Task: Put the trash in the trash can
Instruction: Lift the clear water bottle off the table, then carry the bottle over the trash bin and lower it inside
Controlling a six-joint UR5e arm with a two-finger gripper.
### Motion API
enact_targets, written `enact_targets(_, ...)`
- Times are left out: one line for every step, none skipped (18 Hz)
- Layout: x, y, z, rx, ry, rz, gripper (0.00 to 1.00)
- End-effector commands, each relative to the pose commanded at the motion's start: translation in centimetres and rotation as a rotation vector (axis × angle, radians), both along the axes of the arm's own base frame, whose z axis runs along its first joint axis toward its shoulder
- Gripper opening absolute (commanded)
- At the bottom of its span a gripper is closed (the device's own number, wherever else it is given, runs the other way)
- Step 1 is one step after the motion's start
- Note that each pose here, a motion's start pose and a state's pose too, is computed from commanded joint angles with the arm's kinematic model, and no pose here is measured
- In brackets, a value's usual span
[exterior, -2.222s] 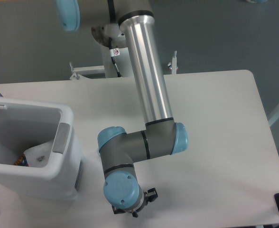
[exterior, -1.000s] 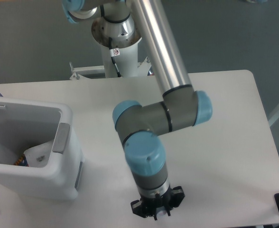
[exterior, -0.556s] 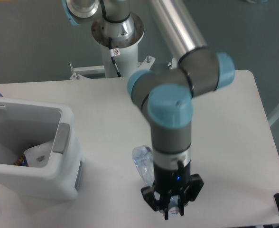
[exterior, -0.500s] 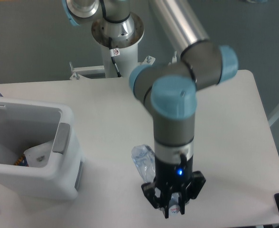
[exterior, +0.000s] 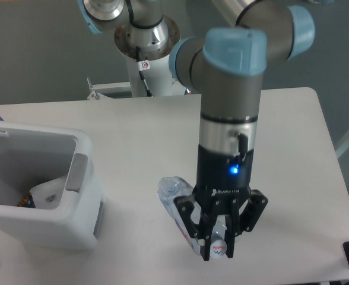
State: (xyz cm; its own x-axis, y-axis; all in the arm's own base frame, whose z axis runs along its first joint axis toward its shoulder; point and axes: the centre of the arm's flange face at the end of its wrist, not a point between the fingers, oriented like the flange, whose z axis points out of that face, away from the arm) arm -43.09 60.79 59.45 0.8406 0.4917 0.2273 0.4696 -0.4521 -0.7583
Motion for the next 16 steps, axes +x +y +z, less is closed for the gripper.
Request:
enact_targets(0.3, 0.0, 0.9, 0.04, -0.001, -0.006, 0.01)
enact_targets(0.9, -0.1, 1.9, 0.065, 0.006, -0.016, 0.01)
enact_targets(1.4, -0.2, 2.6, 0.079, 0.017, -0.023, 0.01)
enact_targets(1.9, -0.3, 3.1, 0.089, 0.019, -0.033, 0.01)
enact_targets(2.5, -0.3, 3.7, 0.103, 0.016, -0.052, 0.01)
enact_targets(2.9, -0.4, 4.1, 0.117, 0.013, -0.071, 0.01)
enact_targets(3.4, -0.4, 4.6, 0.128, 0.011, -0.087, 0.01)
enact_targets(4.4, -0.4, 5.3, 0.139, 0.012, -0.105, 0.01)
enact_targets(5.9, 0.0, 5.9, 0.148, 0.015, -0.133, 0.01)
enact_targets(7.3, 0.4, 6.6, 0.157, 0.019, -0.157, 0.01)
enact_targets(8.3, 0.5, 7.2, 0.163, 0.026, -0.17, 0.01)
enact_targets(9.4, 0.8, 7.5, 0.166, 0.03, -0.185, 0.01)
enact_targets(10.9, 1.4, 7.7, 0.169, 0.029, -0.209, 0.01)
enact_targets(12.6, 2.0, 8.1, 0.178, 0.025, -0.243, 0.01)
enact_targets(13.6, 2.4, 8.1, 0.186, 0.016, -0.27, 0.01)
enact_targets(14.1, 2.6, 7.9, 0.186, 0.006, -0.285, 0.01)
